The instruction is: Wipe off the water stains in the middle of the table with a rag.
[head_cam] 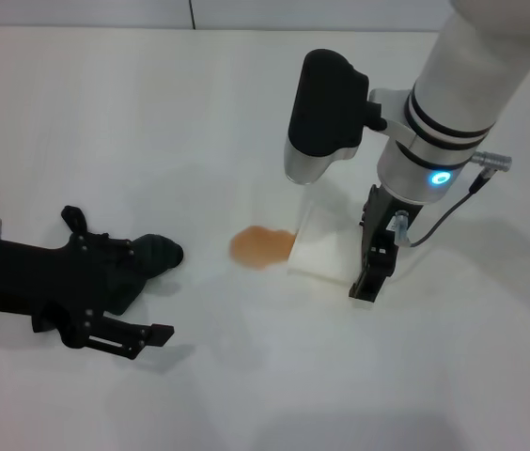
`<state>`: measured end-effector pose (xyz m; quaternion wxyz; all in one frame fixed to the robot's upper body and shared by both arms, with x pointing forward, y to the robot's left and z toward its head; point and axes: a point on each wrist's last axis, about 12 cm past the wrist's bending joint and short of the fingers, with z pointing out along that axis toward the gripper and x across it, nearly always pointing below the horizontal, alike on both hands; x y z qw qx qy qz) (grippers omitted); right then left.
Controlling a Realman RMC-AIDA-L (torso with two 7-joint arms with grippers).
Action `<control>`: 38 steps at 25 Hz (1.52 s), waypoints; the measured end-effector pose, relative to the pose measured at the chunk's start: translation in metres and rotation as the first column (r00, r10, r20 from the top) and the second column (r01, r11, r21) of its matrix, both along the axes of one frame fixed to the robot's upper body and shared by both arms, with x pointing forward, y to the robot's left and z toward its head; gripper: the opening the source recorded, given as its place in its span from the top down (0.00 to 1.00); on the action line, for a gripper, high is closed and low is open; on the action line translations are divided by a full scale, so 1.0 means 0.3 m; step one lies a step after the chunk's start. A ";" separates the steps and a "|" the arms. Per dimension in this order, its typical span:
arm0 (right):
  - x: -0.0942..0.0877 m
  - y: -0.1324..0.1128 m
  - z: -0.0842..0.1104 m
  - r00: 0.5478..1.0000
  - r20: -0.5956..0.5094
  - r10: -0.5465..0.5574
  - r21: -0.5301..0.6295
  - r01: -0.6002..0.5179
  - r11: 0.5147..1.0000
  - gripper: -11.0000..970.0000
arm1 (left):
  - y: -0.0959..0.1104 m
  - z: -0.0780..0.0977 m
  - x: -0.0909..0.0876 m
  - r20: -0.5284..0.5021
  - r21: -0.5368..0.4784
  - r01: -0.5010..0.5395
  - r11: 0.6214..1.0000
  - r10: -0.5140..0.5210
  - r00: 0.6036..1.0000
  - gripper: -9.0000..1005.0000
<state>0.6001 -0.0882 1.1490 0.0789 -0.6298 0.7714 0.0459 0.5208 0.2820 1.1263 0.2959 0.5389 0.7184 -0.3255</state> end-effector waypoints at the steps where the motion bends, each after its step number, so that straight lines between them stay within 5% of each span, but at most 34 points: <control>1: 0.000 0.000 -0.001 1.000 0.002 0.000 -0.001 0.000 1.000 0.10 | 0.000 0.000 -0.001 0.000 0.000 0.000 1.000 0.000 1.000 0.14; 15: -0.013 0.005 0.005 1.000 0.015 0.012 0.047 -0.012 0.999 0.23 | 0.014 -0.009 -0.016 -0.009 -0.006 -0.014 1.000 0.013 1.000 0.14; 22: -0.030 -0.219 0.076 0.994 0.040 -0.101 0.340 0.081 0.937 0.27 | 0.020 -0.007 -0.021 -0.007 -0.019 -0.022 1.000 0.022 1.000 0.14; 25: -0.053 -0.330 0.069 0.990 0.036 -0.139 0.506 0.101 0.856 0.27 | 0.019 -0.005 -0.020 -0.003 -0.026 -0.022 0.999 0.022 1.000 0.14; 30: -0.097 -0.491 0.018 0.973 0.078 -0.217 0.759 0.083 0.646 0.27 | 0.014 0.001 -0.018 0.005 -0.051 -0.024 0.998 0.024 1.000 0.15; 35: -0.130 -0.564 -0.088 0.945 0.136 -0.297 0.879 0.023 0.477 0.27 | 0.012 0.003 -0.019 0.007 -0.064 -0.025 0.998 0.026 1.000 0.15; 38: -0.148 -0.579 -0.152 0.924 0.182 -0.337 0.908 -0.026 0.419 0.27 | 0.011 0.003 -0.021 0.007 -0.071 -0.027 0.997 0.027 1.000 0.15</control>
